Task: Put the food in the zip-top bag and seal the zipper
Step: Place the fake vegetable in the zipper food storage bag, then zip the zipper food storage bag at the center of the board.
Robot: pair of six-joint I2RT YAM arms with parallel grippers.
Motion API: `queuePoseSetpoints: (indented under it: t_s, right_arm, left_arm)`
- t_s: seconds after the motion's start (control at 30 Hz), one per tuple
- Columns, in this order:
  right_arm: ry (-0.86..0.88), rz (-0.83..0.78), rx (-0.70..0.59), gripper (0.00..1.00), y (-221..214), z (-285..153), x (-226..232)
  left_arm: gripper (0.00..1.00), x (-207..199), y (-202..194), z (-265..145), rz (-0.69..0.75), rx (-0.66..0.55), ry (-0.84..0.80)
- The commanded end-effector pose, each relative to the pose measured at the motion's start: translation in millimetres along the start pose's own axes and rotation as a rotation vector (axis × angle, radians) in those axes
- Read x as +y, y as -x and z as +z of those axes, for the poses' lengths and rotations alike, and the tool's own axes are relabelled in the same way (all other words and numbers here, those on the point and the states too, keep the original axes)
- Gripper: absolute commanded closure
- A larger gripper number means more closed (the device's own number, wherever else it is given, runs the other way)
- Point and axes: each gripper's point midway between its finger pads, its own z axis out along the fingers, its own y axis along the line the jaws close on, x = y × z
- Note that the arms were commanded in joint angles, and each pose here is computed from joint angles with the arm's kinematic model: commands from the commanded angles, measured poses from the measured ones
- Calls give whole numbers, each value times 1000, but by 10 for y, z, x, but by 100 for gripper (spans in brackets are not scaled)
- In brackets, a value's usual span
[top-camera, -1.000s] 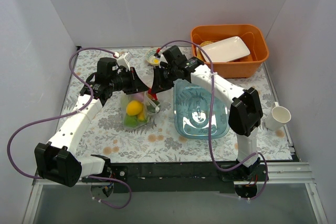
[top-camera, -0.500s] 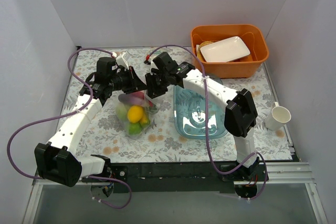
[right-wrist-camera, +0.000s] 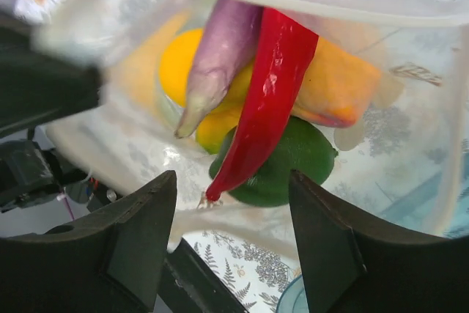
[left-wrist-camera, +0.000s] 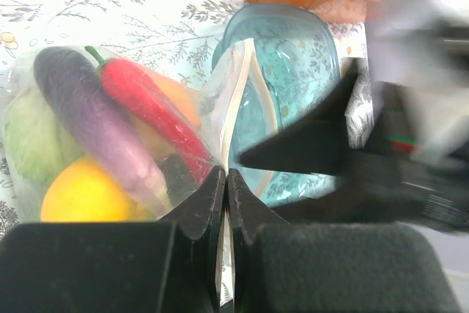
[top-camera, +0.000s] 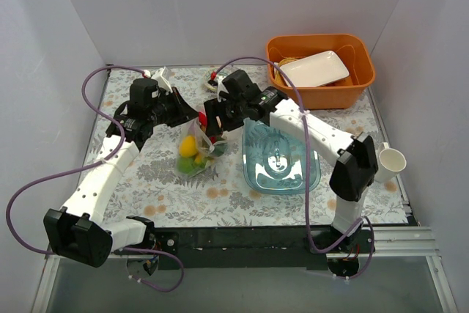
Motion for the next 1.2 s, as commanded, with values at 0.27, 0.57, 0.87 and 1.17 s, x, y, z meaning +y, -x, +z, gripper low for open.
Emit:
queuePoseSetpoints:
  t_s: [0.27, 0.57, 0.87, 1.17]
  right_arm:
    - [-254, 102, -205, 25, 71, -717, -532]
    - [-258, 227, -145, 28, -219, -479, -940]
    - [-183, 228, -127, 41, -127, -312, -884]
    - [68, 181, -193, 99, 151, -373, -366]
  left_arm:
    - [100, -64, 169, -122, 22, -92, 1]
    - [100, -63, 135, -125, 25, -86, -7]
    - [100, -50, 116, -120, 26, -82, -6]
    - [100, -49, 5, 31, 22, -2, -35]
